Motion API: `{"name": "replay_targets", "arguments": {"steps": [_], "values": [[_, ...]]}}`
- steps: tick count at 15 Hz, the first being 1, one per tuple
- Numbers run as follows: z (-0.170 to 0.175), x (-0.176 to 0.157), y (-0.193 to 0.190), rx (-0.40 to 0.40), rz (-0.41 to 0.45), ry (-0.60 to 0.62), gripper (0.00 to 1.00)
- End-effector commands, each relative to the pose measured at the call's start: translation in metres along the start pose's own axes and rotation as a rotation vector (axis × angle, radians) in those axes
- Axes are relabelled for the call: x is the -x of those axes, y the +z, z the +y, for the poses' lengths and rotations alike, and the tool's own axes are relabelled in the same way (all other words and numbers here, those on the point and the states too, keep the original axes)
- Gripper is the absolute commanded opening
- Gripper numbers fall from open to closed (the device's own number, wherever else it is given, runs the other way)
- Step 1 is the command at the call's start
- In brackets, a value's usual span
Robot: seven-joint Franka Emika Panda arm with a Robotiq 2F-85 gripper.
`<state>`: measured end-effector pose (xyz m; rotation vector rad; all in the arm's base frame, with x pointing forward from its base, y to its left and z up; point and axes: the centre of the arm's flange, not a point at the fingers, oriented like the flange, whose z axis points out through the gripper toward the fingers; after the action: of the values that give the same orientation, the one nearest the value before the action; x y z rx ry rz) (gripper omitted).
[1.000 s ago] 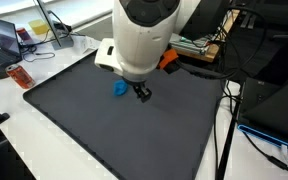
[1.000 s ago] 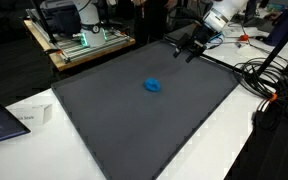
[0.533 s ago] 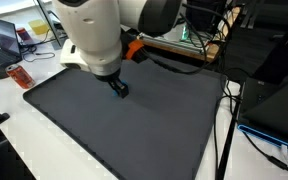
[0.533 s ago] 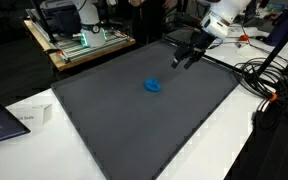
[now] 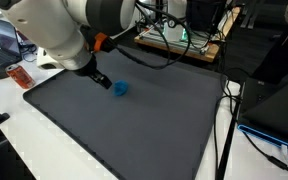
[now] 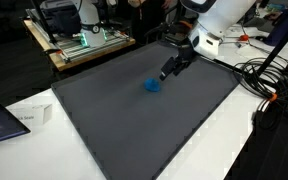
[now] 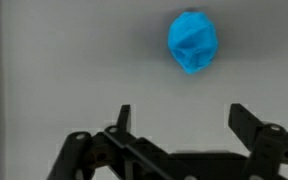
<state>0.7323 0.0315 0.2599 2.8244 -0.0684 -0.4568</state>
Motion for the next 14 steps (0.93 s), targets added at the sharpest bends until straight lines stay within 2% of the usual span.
{"name": "replay_targets", "arguments": {"steps": [1,3,9,14], "values": [[0.011,-0.032,-0.012,-0.11,-0.077,-0.086,1.0],[0.015,-0.036,-0.011,-0.167,-0.102,-0.102,1.0],[0.03,-0.049,0.006,-0.364,-0.098,-0.166,1.0],[0.049,-0.056,0.029,-0.499,-0.06,-0.193,1.0]]}}
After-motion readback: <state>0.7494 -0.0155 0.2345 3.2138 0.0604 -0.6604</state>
